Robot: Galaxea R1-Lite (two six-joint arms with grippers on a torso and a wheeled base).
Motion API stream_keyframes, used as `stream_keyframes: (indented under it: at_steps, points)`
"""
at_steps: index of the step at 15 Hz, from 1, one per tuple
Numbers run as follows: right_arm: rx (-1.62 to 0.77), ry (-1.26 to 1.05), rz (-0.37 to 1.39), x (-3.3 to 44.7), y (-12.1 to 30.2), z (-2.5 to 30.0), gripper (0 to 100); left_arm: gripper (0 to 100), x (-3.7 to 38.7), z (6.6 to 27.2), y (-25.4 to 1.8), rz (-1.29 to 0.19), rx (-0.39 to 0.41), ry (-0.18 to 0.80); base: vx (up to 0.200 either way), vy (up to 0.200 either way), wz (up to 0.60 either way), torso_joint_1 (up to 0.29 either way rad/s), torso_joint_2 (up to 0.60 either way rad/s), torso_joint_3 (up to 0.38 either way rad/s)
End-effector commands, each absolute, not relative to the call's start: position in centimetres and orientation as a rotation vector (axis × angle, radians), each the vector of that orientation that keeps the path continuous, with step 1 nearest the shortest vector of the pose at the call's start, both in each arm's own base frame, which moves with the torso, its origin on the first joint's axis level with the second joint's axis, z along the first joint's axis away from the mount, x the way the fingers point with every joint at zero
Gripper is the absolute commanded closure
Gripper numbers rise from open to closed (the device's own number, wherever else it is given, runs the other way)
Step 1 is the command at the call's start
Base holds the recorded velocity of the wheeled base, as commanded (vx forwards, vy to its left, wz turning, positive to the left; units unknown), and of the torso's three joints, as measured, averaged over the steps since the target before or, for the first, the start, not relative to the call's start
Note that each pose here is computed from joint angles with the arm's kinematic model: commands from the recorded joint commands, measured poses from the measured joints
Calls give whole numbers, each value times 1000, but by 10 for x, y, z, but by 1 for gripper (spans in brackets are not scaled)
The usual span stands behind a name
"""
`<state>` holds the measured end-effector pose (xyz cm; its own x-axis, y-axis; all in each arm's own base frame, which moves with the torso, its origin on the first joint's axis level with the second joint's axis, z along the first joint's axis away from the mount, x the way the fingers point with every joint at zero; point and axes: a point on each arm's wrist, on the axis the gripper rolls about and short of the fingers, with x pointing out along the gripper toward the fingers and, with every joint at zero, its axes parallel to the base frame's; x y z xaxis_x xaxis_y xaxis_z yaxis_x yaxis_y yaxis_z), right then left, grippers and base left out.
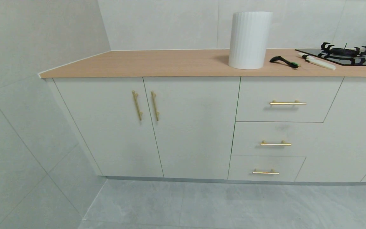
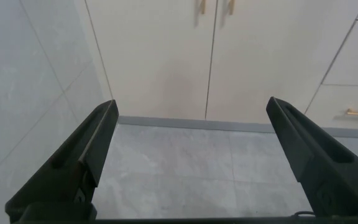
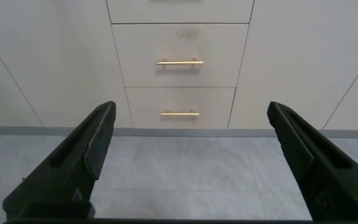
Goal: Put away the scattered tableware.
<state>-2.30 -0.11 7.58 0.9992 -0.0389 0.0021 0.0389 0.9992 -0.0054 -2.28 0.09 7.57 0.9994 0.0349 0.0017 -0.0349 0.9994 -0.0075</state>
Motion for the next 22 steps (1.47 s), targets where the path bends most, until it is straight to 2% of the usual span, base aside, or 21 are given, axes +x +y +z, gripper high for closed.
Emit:
stream_keyframes:
  at_steps: [1,6,8,18,22]
  points:
    - [-6,-1,-38,-23,-1,76,0,0,-23,76,1,35,-8,-2,0,0,0,0,0,0]
    - [-6,0,-38,-23,-1,76,0,0,-23,76,1,35,-8,-2,0,0,0,0,0,0]
    - [-6,-1,-38,-23,-1,76,0,0,-23,76,1,35,-8,-2,0,0,-600,5,5,2]
    - [-6,-1,-38,-23,-1,76,0,0,-23,76,1,37,-8,-2,0,0,0,0,0,0]
    - [-6,-1,-38,-23,-1,76,0,0,-23,76,1,35,-6,-2,0,-200,0,5,4,2]
